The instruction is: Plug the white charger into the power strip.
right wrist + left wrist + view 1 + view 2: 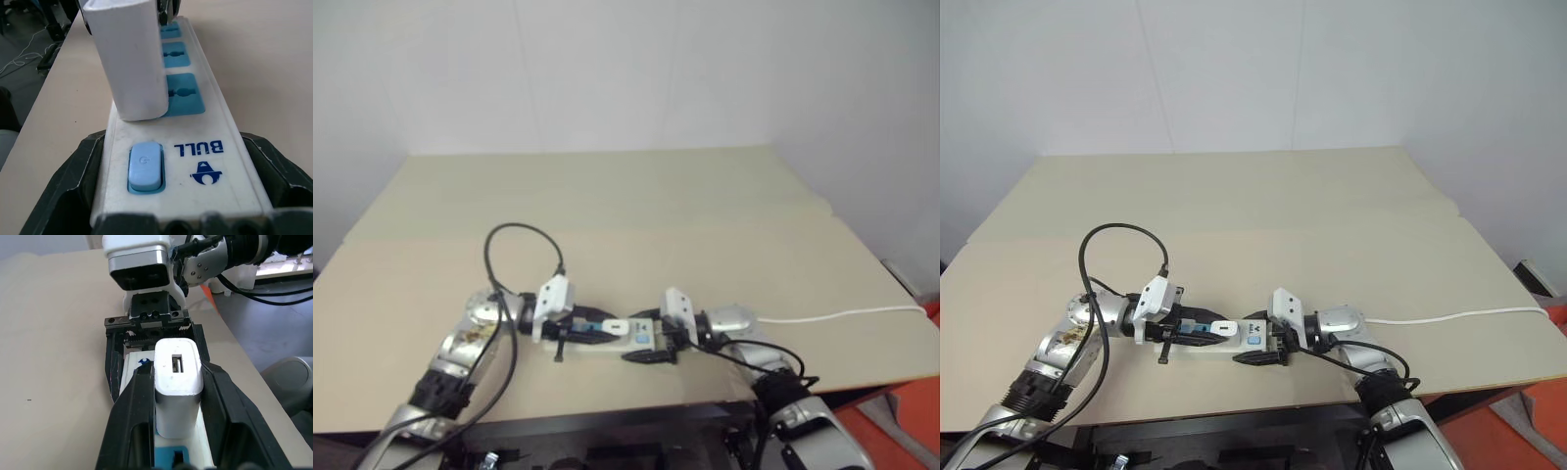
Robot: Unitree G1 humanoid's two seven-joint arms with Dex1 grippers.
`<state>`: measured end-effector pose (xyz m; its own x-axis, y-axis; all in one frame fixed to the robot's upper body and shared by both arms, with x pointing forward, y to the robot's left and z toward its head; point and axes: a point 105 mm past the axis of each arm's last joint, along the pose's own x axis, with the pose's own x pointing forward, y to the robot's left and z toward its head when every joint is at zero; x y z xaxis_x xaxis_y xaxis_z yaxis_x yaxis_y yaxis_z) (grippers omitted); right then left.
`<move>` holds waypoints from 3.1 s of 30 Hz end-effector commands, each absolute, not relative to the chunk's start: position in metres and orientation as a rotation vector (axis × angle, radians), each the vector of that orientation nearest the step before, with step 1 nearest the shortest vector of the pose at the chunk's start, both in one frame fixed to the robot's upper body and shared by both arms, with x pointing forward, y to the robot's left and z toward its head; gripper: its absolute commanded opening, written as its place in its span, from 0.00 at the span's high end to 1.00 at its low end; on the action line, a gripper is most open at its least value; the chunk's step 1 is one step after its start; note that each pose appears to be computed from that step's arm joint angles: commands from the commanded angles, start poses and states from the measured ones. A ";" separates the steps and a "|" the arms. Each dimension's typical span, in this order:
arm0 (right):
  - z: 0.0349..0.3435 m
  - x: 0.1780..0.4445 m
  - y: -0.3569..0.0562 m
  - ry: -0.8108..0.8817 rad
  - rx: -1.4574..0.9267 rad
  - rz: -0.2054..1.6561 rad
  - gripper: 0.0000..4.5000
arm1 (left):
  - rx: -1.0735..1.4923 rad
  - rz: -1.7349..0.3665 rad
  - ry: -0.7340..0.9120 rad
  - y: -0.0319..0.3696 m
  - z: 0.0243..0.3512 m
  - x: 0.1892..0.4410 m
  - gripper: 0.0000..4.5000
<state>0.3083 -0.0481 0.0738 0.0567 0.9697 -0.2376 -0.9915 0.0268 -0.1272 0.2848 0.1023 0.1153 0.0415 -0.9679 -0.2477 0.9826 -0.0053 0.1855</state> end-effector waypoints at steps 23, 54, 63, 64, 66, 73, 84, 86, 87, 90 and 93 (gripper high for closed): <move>0.089 0.306 -0.045 0.025 -0.286 1.554 0.24 | 0.339 -1.520 0.330 0.120 0.059 0.271 0.20; 0.118 0.305 -0.073 -0.048 -0.320 1.489 0.01 | 0.487 -1.429 0.137 0.198 0.157 0.273 0.00; 0.145 0.291 -0.119 -0.050 -0.375 1.410 0.01 | 0.508 -1.348 0.151 0.221 0.172 0.263 0.00; 0.147 0.290 -0.125 -0.045 -0.378 1.397 0.01 | 0.511 -1.336 0.153 0.224 0.173 0.262 0.00; 0.150 0.290 -0.134 -0.036 -0.389 1.370 0.01 | 0.513 -1.316 0.157 0.229 0.176 0.260 0.00; 0.157 0.284 -0.163 -0.001 -0.421 1.307 0.01 | 0.481 -1.269 0.192 0.244 0.186 0.252 0.00; 0.156 0.277 -0.172 0.033 -0.437 1.314 0.01 | 0.428 -1.274 0.206 0.245 0.193 0.250 0.00; 0.155 0.277 -0.172 0.034 -0.438 1.314 0.01 | 0.429 -1.273 0.206 0.244 0.193 0.250 0.00; 0.155 0.277 -0.171 0.034 -0.437 1.315 0.01 | 0.429 -1.273 0.206 0.244 0.193 0.250 0.00; 0.154 0.277 -0.170 0.030 -0.436 1.315 0.01 | 0.430 -1.273 0.203 0.243 0.194 0.251 0.00; 0.153 0.276 -0.168 0.026 -0.433 1.318 0.01 | 0.428 -1.270 0.196 0.242 0.195 0.251 0.00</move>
<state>0.2797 -0.1702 0.1422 0.2655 0.9194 -0.2902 -0.9486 0.1953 -0.2490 0.2512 0.2431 0.1802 0.2795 -0.8759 -0.3933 0.9591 0.2358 0.1565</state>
